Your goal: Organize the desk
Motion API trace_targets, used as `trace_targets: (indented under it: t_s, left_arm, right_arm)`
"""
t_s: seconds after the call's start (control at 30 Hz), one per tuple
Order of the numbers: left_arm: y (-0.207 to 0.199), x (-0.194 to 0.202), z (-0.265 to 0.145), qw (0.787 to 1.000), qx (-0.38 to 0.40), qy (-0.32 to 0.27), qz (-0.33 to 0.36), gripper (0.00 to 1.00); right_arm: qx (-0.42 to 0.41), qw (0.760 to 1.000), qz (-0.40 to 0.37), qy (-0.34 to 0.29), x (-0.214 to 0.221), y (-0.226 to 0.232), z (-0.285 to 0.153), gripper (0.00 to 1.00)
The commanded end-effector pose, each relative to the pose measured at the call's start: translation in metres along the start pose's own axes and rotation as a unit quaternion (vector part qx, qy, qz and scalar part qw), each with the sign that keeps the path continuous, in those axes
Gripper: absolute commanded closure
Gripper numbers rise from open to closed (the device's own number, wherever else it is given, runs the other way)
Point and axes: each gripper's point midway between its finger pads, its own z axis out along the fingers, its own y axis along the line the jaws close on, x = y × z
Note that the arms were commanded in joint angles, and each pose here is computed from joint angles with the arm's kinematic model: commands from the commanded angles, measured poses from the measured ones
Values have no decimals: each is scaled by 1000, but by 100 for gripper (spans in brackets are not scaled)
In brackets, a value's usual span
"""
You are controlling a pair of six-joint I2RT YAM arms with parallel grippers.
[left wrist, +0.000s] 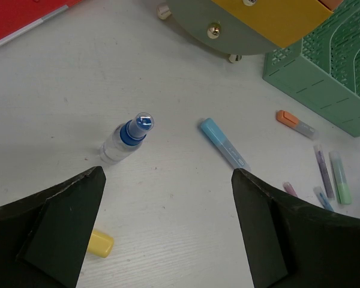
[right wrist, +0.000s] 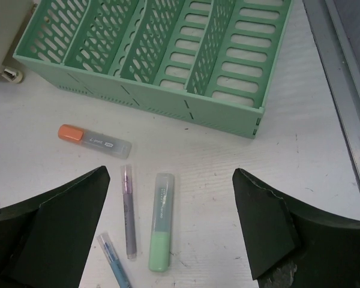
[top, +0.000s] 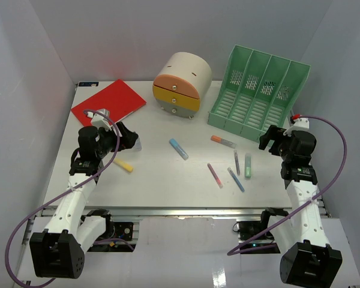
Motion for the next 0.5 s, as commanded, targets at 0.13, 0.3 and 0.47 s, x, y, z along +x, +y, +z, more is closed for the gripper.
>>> trace_targets:
  t_s: [0.13,0.3,0.47]
  left_arm:
    - [-4,-27,-4,998,0,-43,39,2]
    - [-9,-51,-8,995,-4,-63,75,2]
    - [-10,-90,9,993,-22,-49,102,2]
  right_arm:
    - [-201,975,-94,-12,-7,63,-12,10]
    - [-403,885,-233,-28,-6,117,-45,10]
    - [-504,818,-276,-22,6,144,-60,10]
